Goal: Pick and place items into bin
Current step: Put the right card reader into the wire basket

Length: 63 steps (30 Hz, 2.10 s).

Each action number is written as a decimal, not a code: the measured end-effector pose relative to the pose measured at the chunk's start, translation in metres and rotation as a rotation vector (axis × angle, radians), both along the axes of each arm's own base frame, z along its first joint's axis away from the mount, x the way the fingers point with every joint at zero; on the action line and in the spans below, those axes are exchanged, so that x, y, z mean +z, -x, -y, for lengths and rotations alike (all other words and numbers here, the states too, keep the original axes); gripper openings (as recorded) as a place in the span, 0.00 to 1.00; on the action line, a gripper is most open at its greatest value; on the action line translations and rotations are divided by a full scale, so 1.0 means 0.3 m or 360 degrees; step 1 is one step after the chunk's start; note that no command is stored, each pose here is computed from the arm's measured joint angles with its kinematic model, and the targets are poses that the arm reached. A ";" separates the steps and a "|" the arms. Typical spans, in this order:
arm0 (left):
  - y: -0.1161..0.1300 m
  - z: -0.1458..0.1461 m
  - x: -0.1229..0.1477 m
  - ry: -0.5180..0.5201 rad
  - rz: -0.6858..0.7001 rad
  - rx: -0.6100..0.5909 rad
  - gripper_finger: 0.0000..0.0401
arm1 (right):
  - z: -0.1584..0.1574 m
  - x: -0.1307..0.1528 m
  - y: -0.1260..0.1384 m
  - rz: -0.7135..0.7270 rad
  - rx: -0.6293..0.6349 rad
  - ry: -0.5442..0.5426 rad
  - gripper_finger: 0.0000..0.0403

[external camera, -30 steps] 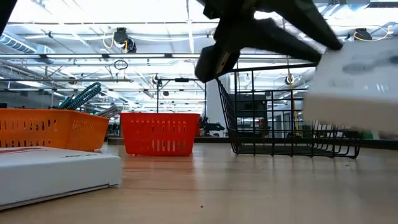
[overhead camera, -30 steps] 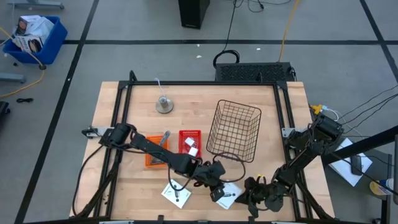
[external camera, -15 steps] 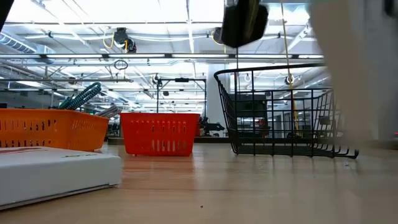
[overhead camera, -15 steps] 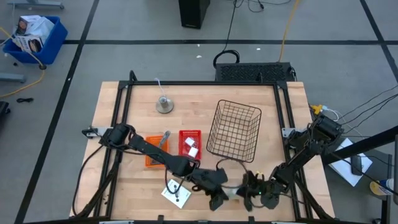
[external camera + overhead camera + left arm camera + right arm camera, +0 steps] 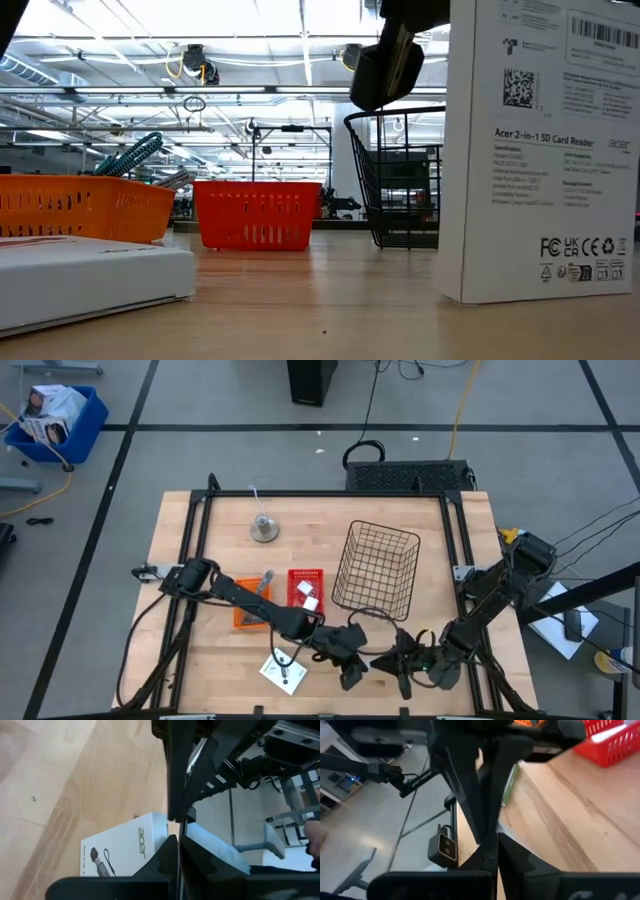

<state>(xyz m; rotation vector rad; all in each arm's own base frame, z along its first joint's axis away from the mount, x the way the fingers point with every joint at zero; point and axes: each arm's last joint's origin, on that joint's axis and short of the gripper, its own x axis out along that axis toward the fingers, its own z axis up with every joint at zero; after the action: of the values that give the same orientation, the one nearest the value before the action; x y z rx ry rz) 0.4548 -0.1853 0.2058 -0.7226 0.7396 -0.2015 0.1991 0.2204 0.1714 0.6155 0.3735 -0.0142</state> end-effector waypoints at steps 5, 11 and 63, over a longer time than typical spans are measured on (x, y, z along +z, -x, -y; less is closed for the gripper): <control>0.001 0.000 -0.002 -0.0012 -0.0007 0.0004 0.02 | 0.007 -0.016 -0.001 -0.0071 -0.0012 -0.0008 0.00; 0.005 -0.001 -0.006 -0.0027 -0.0036 0.0012 0.04 | -0.004 -0.014 0.003 -0.0059 0.0105 0.0083 0.00; 0.104 -0.073 -0.242 -0.0540 -0.0809 0.0082 0.08 | 0.096 -0.259 -0.100 -0.0589 0.0156 0.0379 0.00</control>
<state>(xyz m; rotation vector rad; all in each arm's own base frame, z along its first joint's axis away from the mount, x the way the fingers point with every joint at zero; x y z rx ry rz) 0.4235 -0.1633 0.1333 -0.4671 1.2030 0.1624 0.2290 0.1916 0.0936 0.3558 0.7488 -0.0783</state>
